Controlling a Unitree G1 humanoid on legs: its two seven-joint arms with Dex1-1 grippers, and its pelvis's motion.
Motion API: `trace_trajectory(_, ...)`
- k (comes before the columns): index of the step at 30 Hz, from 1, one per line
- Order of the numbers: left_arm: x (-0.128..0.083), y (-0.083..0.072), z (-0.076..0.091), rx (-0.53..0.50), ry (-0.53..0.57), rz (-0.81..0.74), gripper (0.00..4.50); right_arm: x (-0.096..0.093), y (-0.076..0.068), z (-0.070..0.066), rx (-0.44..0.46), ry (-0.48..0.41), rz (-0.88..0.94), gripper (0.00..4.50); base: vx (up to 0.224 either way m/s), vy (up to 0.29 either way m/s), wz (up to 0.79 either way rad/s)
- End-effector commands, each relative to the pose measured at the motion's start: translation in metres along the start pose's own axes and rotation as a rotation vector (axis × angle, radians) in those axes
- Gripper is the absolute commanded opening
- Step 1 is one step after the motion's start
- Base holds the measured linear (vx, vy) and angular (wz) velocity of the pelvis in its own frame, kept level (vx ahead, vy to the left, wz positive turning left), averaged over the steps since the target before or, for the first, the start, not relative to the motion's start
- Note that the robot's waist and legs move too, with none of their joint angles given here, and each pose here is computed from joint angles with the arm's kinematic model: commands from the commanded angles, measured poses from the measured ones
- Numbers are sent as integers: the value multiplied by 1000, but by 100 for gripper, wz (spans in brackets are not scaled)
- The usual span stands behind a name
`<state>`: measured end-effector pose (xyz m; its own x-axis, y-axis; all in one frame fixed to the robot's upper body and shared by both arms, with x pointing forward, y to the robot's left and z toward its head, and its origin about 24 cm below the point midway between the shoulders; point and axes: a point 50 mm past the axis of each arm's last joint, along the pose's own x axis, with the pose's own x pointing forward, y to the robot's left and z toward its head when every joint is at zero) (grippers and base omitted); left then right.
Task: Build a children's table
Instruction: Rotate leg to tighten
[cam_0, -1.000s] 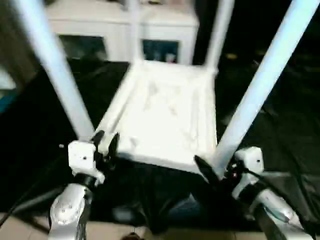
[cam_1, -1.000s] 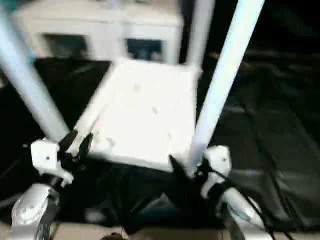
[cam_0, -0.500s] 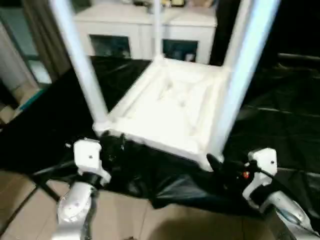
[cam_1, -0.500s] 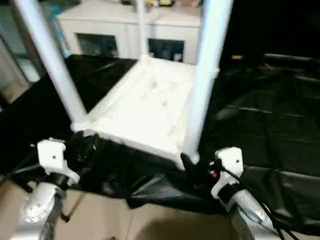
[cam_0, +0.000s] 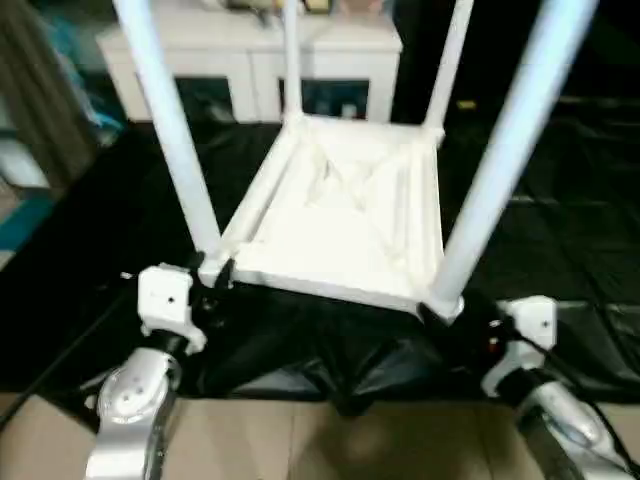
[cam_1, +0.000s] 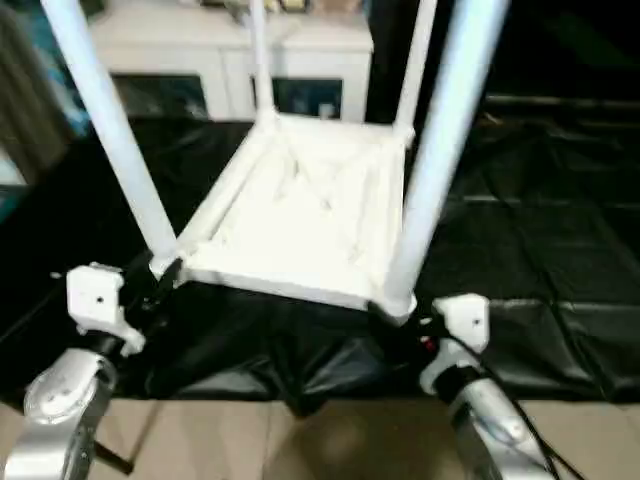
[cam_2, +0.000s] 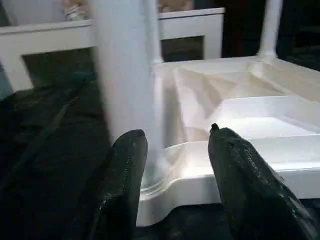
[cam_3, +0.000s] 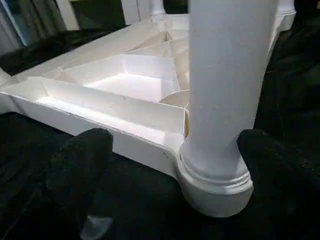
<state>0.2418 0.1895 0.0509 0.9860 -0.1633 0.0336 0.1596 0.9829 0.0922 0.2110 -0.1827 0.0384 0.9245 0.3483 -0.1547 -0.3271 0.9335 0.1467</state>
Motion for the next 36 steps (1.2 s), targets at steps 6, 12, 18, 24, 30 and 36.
trace_trajectory(6,2,4,1,-47,-5,101,229,-6,-10,15,-68,9,132,450,-23,12,-17)
trace_trajectory(12,-3,12,4,-63,-34,174,229,-13,-21,15,-103,69,175,450,-70,-77,-5)
trace_trajectory(18,1,18,6,-81,-40,201,265,-9,-14,27,-35,22,335,450,-19,-11,1)
trace_trajectory(24,21,26,4,-43,-3,173,333,-2,-2,24,4,41,455,450,0,0,0)
trace_trajectory(30,43,35,-5,-56,57,115,397,12,16,18,32,48,567,450,0,0,0)
trace_trajectory(36,61,38,-7,-78,68,69,440,37,19,18,-2,34,546,450,0,0,0)
